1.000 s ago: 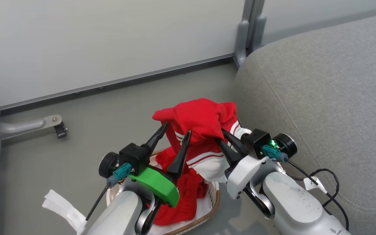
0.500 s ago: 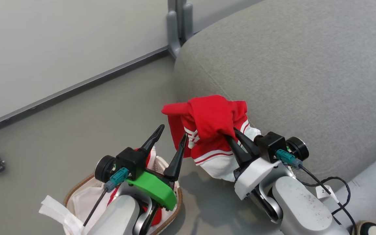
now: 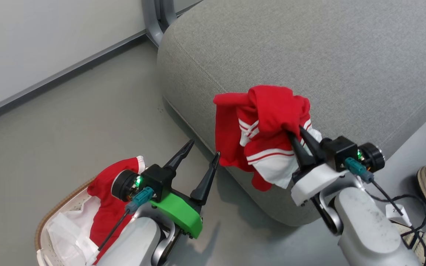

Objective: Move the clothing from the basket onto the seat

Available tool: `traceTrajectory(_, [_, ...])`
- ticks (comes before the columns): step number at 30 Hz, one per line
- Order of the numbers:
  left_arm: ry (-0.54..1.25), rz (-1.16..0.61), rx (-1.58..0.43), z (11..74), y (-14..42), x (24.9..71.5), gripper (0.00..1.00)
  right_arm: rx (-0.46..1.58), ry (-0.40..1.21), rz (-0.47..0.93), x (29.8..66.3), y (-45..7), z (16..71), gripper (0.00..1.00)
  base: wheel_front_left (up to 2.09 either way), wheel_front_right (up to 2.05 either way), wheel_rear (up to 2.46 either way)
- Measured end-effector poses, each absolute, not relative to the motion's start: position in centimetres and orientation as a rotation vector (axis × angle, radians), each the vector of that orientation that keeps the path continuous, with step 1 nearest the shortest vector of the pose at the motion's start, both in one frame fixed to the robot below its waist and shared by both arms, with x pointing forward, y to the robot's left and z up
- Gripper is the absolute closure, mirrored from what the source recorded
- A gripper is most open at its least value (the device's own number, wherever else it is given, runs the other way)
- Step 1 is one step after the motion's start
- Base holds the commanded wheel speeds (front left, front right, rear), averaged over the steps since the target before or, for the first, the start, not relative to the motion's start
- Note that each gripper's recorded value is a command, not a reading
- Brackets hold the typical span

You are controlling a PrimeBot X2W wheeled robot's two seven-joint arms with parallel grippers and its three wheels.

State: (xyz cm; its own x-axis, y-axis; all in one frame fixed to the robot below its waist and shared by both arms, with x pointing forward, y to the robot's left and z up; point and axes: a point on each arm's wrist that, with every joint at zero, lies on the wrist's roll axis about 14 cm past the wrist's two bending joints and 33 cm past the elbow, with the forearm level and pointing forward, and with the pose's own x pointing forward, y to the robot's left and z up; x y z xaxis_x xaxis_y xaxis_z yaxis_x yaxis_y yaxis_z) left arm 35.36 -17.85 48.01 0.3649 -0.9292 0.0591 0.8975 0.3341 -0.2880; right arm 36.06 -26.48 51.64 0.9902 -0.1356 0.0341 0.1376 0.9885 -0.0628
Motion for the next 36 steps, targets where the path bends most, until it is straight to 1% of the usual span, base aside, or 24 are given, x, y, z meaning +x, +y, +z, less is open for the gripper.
traceTrajectory(7, [0.165, -1.159, -0.287, 45.4, -16.5, 37.6, 0.0, -0.266, -0.074, -0.167, 39.3, -31.1, 55.8, 1.0, 0.0, 0.0, 0.0])
traceTrajectory(11, [0.192, -1.141, -0.278, 43.4, -15.4, 38.7, 0.0, -0.396, -0.099, -0.228, 41.8, -35.3, 59.2, 1.0, 0.0, 0.0, 0.0])
traceTrajectory(15, [0.215, -1.12, -0.274, 41.7, -14.3, 39.8, 0.0, -0.503, -0.083, -0.245, 44.0, -37.5, 60.5, 1.0, 0.0, 0.0, 0.0])
traceTrajectory(18, [0.224, -1.099, -0.272, 40.7, -13.5, 40.8, 0.0, -0.546, -0.065, -0.269, 45.5, -39.0, 60.9, 1.0, 0.0, 0.0, 0.0])
traceTrajectory(26, [0.265, -1.053, -0.27, 37.6, -11.3, 42.6, 0.0, -0.523, 0.009, -0.301, 49.3, -40.5, 57.9, 1.0, 0.0, 0.0, 0.0])
traceTrajectory(29, [0.284, -1.029, -0.266, 36.4, -10.3, 43.2, 0.0, -0.494, 0.048, -0.302, 50.4, -40.2, 55.5, 1.0, 0.0, 0.0, 0.0])
traceTrajectory(36, [0.32, -0.978, -0.265, 34.4, -8.3, 44.1, 0.0, -0.438, 0.179, -0.349, 50.3, -41.0, 49.4, 1.0, 0.0, 0.0, 0.0])
